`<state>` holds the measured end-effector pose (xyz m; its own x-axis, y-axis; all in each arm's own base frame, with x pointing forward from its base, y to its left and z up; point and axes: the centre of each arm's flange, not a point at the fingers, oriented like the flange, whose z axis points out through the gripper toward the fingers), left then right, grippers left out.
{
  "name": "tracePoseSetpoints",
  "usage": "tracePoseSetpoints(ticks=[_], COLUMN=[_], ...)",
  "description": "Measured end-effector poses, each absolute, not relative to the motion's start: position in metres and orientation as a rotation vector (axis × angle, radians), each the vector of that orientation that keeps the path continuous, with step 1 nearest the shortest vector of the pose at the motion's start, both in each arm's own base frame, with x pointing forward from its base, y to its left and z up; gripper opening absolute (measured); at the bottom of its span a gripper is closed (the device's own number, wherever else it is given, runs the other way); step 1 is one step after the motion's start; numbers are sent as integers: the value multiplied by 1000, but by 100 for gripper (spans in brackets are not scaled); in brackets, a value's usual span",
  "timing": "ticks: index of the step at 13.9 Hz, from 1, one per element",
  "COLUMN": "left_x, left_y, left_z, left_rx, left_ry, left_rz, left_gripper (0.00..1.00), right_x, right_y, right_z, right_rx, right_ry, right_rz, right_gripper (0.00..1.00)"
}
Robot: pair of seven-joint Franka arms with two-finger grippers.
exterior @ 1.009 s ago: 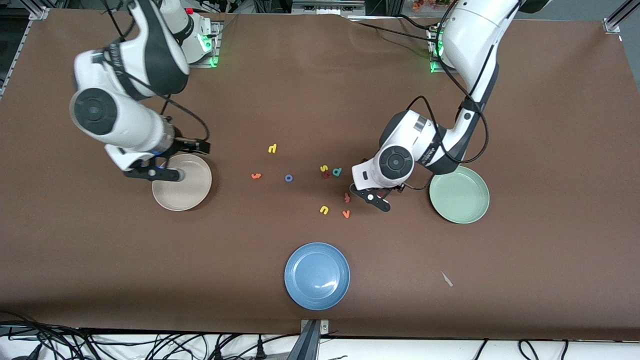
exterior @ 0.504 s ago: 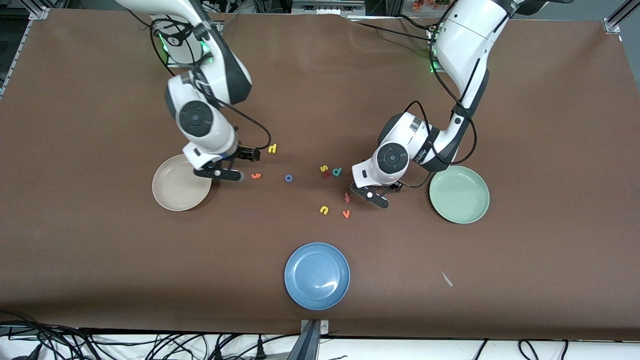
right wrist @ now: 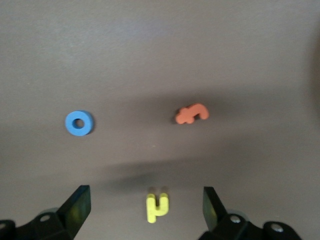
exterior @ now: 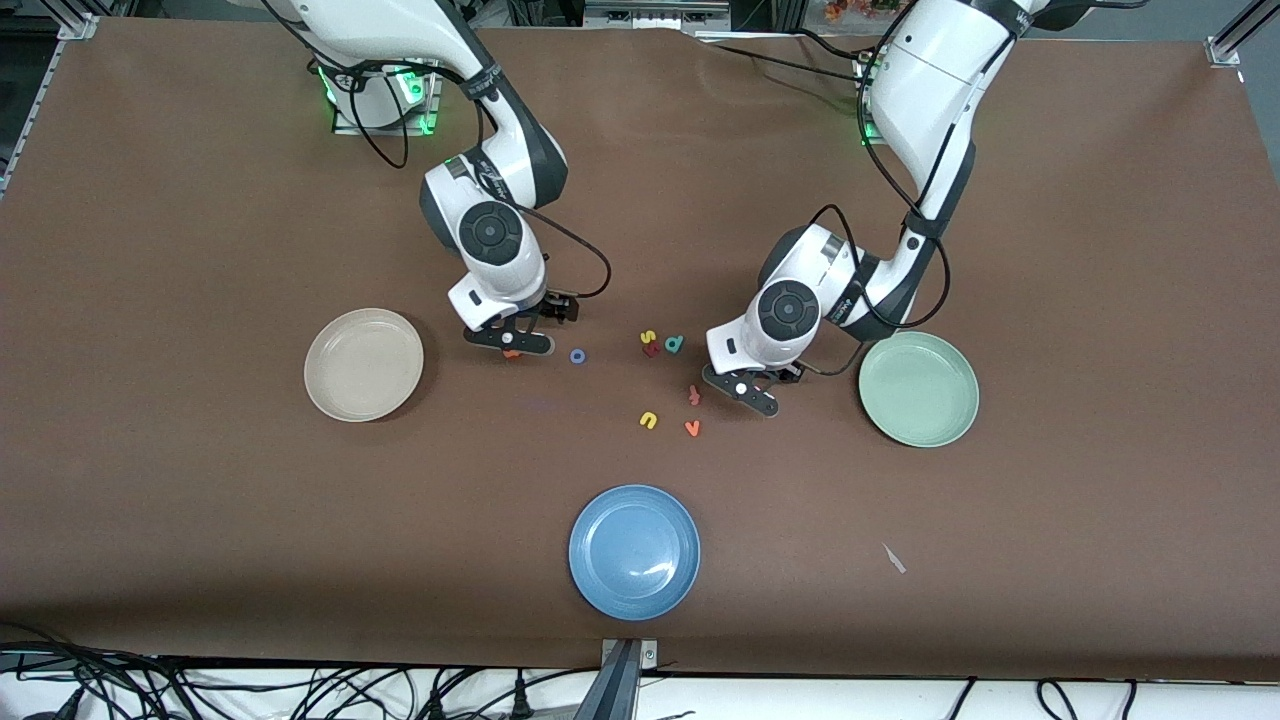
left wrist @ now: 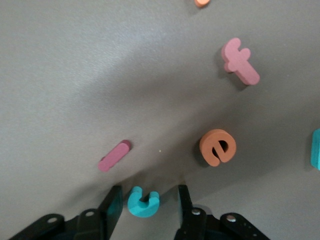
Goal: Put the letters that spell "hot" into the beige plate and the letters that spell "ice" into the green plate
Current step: 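Carry the cyan c to the green plate while the right gripper grasps yellow u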
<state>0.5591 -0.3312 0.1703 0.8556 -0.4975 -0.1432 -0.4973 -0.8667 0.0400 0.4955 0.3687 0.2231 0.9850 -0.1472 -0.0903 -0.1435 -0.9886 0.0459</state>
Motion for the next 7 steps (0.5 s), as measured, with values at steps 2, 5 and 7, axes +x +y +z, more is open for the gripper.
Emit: tracePoseSetpoints(ticks=[2, 5, 7], left_x=[560, 561, 561], left_y=[-330, -330, -330], left_z=[171, 173, 174], left_rx=[3026, 3027, 3027], left_ry=[-808, -806, -806], left_rz=[-231, -228, -226], left_gripper=[44, 30, 25], right_x=[489, 476, 464], right_y=[375, 366, 356], right_z=[213, 192, 182], right_rx=[3106, 3130, 3132], right_ry=[-245, -254, -256], right_rz=[-125, -74, -66], right_gripper=[100, 100, 100])
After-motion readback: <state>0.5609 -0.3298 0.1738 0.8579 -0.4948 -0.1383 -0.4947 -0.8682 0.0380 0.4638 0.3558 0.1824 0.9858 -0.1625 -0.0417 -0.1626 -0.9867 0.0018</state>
